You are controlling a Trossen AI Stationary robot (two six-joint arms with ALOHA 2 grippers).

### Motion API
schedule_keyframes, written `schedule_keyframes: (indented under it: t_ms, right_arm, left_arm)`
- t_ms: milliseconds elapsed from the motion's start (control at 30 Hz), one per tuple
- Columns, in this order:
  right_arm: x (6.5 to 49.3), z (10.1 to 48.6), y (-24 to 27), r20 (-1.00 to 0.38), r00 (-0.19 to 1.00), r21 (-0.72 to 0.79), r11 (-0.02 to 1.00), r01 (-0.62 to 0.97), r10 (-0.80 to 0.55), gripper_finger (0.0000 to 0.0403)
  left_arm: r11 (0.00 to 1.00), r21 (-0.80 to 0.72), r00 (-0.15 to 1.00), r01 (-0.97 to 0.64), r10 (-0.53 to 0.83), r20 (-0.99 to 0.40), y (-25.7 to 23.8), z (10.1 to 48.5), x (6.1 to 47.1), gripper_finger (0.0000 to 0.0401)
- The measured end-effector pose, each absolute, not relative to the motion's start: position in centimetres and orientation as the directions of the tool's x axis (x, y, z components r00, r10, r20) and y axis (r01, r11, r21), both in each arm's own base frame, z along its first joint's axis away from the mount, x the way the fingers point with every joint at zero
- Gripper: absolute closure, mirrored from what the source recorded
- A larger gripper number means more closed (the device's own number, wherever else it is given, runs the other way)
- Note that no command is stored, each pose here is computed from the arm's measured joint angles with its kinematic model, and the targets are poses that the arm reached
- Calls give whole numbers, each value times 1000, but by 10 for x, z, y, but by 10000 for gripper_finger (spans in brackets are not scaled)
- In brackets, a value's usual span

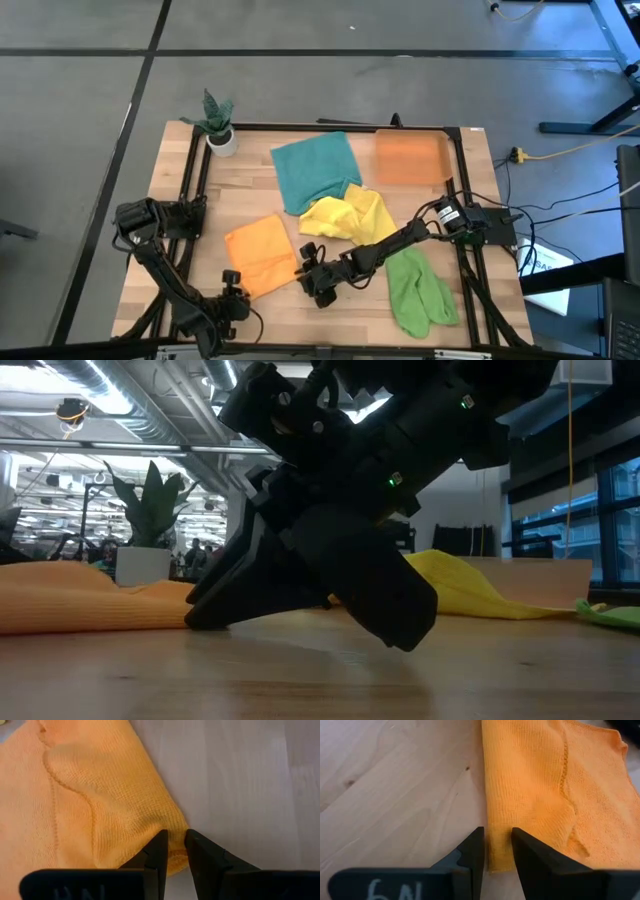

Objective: Roll microfiber towels into tight, uniform cylinder then place into a basket
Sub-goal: Roll the orange microfiber towel

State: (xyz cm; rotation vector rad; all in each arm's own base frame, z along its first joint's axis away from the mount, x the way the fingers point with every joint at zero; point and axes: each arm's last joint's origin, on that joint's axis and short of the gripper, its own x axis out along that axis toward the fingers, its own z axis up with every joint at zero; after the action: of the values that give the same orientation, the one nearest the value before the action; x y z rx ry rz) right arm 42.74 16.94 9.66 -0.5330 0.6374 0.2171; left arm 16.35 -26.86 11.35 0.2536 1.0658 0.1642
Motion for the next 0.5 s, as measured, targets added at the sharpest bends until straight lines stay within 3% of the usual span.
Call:
schedule_keyframes:
  t_ms: [167, 367, 500]
  right_arm:
    - [427, 97, 170, -617, 786, -404, 844, -352, 33, 312]
    - [427, 96, 170, -625, 778, -385, 842, -377, 63, 390]
    - [427, 96, 170, -625, 778, -371, 852, -369, 64, 392]
  left_arm:
    - [964, 263, 466, -37, 250, -849, -269, 113, 163, 346]
    - [968, 246, 444, -38, 237, -864, -268, 113, 165, 396]
    - [969, 245, 441, -39, 237, -866, -268, 113, 165, 399]
